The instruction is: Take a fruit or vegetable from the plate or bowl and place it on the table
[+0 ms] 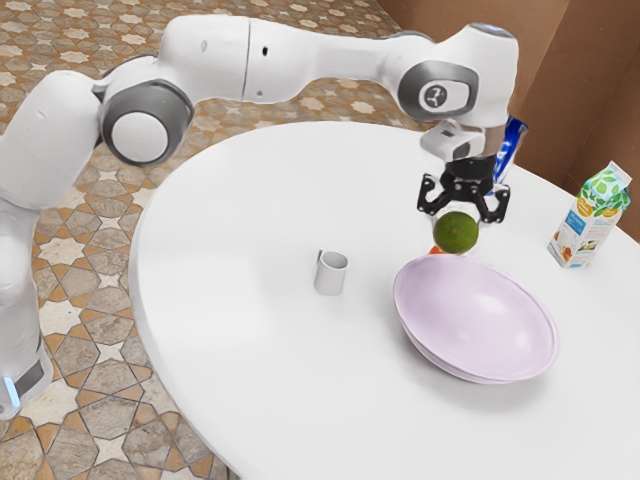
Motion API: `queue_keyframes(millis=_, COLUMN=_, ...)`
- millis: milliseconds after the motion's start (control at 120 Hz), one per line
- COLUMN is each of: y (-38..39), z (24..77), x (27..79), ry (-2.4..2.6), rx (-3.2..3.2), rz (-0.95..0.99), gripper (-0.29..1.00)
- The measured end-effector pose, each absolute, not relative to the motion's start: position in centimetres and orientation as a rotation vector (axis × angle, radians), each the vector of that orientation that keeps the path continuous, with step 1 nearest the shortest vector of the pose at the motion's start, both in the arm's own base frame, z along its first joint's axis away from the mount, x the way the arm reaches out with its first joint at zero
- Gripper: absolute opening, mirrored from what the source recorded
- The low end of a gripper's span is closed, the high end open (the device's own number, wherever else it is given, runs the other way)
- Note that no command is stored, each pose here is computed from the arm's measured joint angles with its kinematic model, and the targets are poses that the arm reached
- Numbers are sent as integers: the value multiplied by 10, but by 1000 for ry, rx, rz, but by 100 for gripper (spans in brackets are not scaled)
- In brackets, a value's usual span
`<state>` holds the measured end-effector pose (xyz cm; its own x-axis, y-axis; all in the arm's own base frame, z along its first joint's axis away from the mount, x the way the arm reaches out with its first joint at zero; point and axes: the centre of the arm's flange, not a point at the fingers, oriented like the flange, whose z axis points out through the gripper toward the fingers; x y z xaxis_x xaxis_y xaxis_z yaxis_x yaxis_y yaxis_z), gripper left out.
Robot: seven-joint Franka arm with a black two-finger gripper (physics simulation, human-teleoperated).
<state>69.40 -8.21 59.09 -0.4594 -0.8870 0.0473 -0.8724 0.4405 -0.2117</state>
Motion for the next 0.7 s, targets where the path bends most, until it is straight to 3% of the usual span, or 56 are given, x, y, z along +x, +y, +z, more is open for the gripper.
queue_keyframes(millis=175, y=10, z=615, x=676, ry=2391, rx=-1887, rz=-158, gripper=30)
queue_keyframes(millis=408, y=80, z=594, x=665, ry=2116, rx=-2207, rz=86, gripper=30)
queue_keyframes(millis=700, y=149, z=483, x=699, ry=1796, rx=-2504, rz=184, gripper=30)
